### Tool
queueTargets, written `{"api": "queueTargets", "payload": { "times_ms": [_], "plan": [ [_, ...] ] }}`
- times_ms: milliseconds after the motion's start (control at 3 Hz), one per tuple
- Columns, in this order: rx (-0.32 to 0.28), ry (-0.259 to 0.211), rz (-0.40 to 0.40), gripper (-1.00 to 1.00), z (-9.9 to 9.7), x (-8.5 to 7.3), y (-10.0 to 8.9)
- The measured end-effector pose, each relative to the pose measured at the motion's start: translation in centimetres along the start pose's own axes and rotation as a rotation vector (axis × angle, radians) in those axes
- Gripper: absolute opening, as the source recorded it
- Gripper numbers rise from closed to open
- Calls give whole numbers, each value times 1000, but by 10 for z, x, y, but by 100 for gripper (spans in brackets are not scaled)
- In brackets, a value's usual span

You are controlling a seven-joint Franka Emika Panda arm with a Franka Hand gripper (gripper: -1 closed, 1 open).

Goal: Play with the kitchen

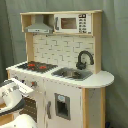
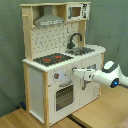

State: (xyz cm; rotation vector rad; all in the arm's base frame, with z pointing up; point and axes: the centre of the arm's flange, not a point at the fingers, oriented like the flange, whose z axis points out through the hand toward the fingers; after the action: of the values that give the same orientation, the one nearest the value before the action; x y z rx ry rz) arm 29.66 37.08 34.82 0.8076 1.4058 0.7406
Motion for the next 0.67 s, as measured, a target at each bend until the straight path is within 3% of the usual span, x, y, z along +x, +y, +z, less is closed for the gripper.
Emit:
{"api": "queueTargets", "payload": {
  "times_ms": [333, 667],
  "plan": [
    [-42, -2, -46, 100, -21, 11, 11],
    [-61, -24, -119, 100, -31, 9, 22]
  ]
}}
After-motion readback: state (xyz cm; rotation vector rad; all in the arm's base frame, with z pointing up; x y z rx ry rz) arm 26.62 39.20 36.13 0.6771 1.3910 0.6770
